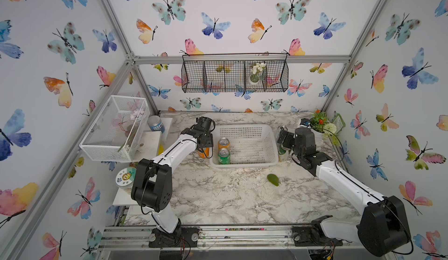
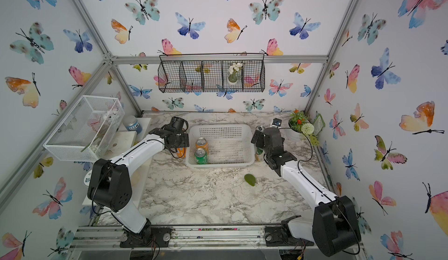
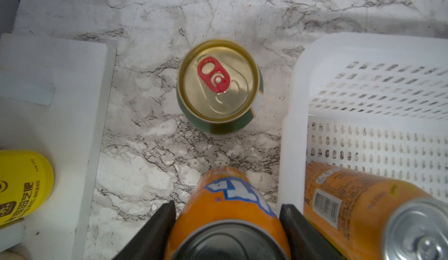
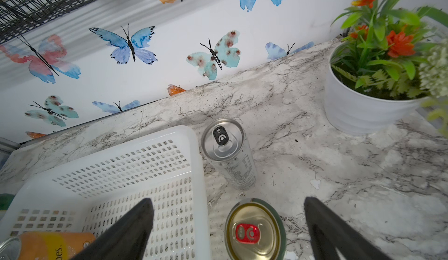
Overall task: Take out the drinks from the basket
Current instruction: Place the drink at the center of the board, then pick up the drink from the basket, then place the drink at the center of the board, then pick up the drink from the basket, then place the drink at the center of the board.
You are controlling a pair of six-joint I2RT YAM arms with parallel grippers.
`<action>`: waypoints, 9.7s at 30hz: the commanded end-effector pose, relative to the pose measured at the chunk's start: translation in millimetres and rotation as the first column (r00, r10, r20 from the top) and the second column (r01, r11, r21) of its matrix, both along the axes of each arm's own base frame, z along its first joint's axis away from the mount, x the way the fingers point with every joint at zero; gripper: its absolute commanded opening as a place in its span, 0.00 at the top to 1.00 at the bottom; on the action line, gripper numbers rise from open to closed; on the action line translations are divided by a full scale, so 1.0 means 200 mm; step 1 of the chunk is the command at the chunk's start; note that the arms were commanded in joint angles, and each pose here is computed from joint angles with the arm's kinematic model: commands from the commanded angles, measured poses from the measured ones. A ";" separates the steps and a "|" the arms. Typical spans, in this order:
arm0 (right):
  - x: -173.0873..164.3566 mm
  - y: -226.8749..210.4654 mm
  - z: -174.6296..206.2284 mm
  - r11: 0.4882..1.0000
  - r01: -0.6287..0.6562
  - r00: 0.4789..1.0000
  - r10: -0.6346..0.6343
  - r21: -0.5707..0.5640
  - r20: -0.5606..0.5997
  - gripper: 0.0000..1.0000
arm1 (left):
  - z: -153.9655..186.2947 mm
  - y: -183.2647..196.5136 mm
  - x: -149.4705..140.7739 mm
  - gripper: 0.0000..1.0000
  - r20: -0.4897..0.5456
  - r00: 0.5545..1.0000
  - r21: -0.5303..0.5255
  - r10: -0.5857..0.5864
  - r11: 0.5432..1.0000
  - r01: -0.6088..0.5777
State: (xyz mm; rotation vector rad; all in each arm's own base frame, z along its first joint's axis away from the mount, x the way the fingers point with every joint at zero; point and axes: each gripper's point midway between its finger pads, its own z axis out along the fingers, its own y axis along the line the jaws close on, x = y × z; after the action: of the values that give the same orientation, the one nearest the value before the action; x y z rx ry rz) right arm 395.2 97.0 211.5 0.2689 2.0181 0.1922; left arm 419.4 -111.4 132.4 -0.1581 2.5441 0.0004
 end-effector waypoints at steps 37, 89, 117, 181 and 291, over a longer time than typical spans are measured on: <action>-0.21 0.94 -0.07 0.696 -0.712 0.695 0.717 0.097 -0.044 0.02 | 0.43 -0.10 -0.29 0.01 0.223 0.973 -0.292 -0.061 0.948 0.127; -0.32 1.69 -0.63 0.659 -0.752 0.623 0.717 0.013 -0.312 0.17 | 0.43 -0.04 -0.35 0.01 0.234 0.970 -0.240 -0.061 0.964 0.119; -0.27 1.41 0.04 0.732 -0.669 0.744 0.657 -0.130 -0.122 0.36 | 0.44 -0.04 -0.35 0.01 0.240 0.969 -0.242 -0.061 0.963 0.120; -0.77 0.88 -0.15 0.744 -0.666 0.744 0.656 -0.062 -0.127 0.05 | 0.40 -0.34 -0.29 0.00 0.195 0.954 -0.300 -0.229 0.912 0.280; -0.29 0.23 -0.04 0.990 -0.114 0.993 0.113 -0.080 -0.016 0.00 | 0.23 -0.79 -0.96 0.30 0.037 0.827 0.015 -0.561 0.828 0.561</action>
State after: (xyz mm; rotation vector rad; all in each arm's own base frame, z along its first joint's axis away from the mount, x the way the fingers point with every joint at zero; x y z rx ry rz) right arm 337.4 142.4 204.6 0.0901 2.0535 0.1547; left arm 218.0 -268.8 191.6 0.6708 2.4595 -0.2415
